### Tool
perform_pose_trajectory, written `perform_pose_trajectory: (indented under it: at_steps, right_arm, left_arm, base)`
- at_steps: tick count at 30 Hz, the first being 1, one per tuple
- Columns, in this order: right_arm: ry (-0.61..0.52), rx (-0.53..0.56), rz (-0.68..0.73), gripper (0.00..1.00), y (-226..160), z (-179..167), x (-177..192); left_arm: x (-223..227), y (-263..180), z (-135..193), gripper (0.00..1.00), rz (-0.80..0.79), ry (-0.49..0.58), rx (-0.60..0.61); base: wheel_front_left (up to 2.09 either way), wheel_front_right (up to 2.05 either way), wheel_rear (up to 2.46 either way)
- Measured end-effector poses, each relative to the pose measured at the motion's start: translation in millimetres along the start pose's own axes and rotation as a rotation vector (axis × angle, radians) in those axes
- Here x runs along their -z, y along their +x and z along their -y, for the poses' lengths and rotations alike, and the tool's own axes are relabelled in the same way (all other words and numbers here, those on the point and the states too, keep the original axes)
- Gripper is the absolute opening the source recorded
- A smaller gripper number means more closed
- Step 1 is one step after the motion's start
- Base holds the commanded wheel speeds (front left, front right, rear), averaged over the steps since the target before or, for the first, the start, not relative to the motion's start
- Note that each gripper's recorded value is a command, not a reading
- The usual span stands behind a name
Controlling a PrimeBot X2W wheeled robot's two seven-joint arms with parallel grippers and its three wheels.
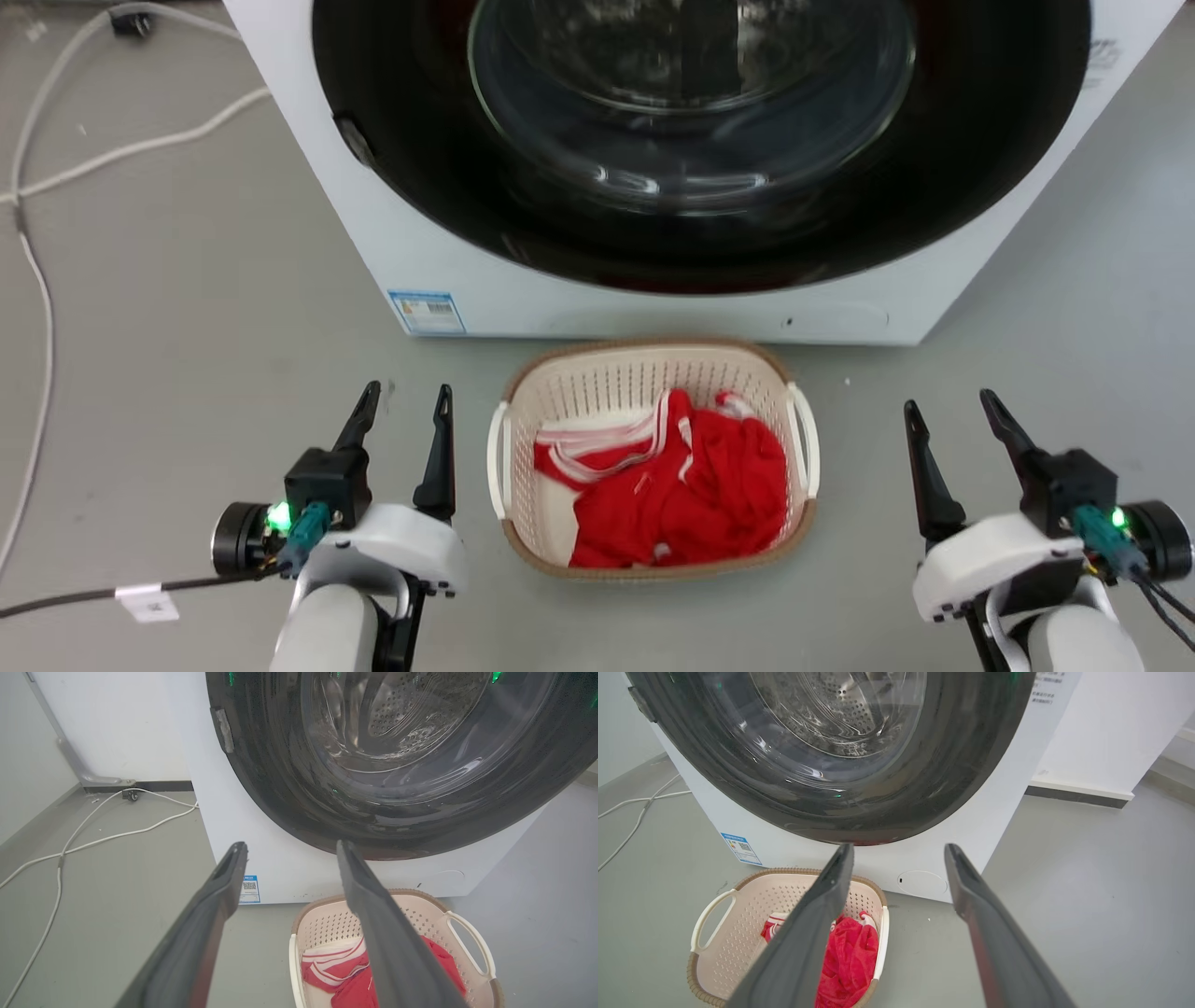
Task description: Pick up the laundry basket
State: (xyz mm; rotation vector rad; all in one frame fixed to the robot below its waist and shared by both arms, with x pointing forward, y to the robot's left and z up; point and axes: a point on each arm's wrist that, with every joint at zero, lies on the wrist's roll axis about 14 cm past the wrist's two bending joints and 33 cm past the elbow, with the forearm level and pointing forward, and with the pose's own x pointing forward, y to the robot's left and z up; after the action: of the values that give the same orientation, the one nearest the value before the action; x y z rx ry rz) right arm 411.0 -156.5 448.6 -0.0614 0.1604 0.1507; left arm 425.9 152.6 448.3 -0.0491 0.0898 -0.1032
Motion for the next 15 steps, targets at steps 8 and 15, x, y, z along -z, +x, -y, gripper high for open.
perform_pose_trajectory:
  at_steps: [8, 15]
  right_arm:
    - [0.046, -0.016, -0.197, 1.00, 38, -2, 70]
    - [0.095, -0.027, -0.386, 1.00, 58, -5, 140]
  left_arm:
    - [88, 30, -14, 1.00, -0.257, -0.042, -0.017]
    - [163, 39, -20, 1.00, -0.484, -0.088, -0.019]
  base:
    - [0.00, 0.00, 0.00]
    - [0.00, 0.00, 0.00]
